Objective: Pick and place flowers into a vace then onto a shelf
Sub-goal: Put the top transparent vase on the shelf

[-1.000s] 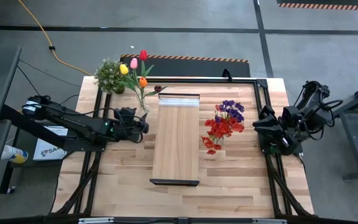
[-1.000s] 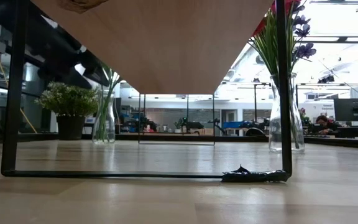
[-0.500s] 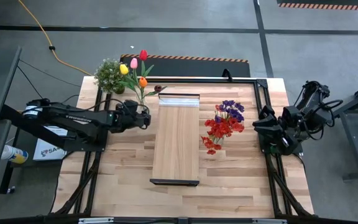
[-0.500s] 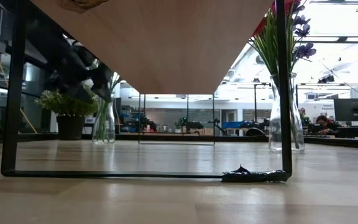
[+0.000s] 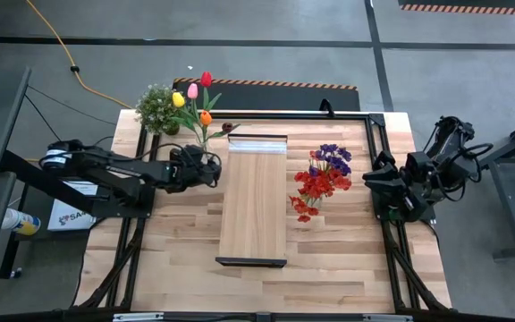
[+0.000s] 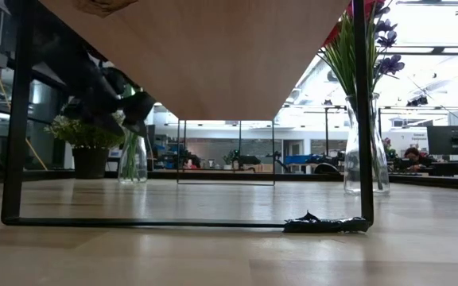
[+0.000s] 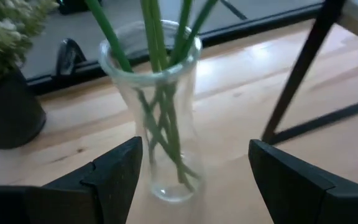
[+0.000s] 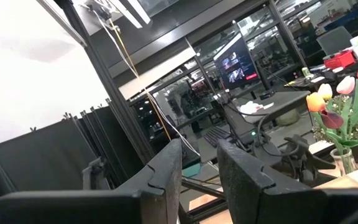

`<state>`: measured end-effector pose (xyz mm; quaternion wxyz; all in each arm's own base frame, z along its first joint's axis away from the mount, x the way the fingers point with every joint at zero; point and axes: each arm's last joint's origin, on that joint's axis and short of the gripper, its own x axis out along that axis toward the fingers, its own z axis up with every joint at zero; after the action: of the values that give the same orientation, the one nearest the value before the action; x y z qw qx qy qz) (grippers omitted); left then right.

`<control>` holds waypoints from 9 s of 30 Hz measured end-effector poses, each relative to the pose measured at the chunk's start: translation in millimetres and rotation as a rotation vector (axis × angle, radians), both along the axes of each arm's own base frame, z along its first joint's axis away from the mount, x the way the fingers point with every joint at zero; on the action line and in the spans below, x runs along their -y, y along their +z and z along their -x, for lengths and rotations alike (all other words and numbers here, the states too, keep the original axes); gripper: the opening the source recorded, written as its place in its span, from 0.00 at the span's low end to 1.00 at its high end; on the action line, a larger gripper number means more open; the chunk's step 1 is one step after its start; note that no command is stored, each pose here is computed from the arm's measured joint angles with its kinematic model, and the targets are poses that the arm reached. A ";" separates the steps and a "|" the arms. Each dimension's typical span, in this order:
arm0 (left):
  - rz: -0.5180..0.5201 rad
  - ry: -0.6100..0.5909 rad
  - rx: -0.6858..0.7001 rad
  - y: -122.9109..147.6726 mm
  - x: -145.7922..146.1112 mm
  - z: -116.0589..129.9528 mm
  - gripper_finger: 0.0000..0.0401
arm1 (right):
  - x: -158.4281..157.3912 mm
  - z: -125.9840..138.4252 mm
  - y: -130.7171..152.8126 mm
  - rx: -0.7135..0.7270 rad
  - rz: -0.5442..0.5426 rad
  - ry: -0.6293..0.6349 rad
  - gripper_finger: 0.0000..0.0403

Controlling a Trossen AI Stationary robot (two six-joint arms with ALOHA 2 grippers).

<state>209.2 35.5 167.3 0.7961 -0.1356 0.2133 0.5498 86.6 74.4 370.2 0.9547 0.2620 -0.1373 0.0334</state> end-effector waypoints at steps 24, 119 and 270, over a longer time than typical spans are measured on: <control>-0.032 0.005 -0.009 -7.4 -0.9 -8.0 0.81 | -0.8 -0.7 -2.0 -0.016 0.015 -0.002 0.23; 0.139 -0.063 -0.025 -11.4 13.9 -4.4 0.81 | -2.9 -4.9 -17.4 -0.153 0.058 -0.093 0.23; -0.372 0.135 0.149 85.8 4.8 5.2 0.51 | -2.8 -4.4 -15.4 -0.135 0.042 -0.073 0.23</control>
<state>204.0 30.7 253.1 0.7824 -0.0405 0.0390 0.6202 91.0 77.3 354.8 0.9676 0.2386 -0.0814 -0.0161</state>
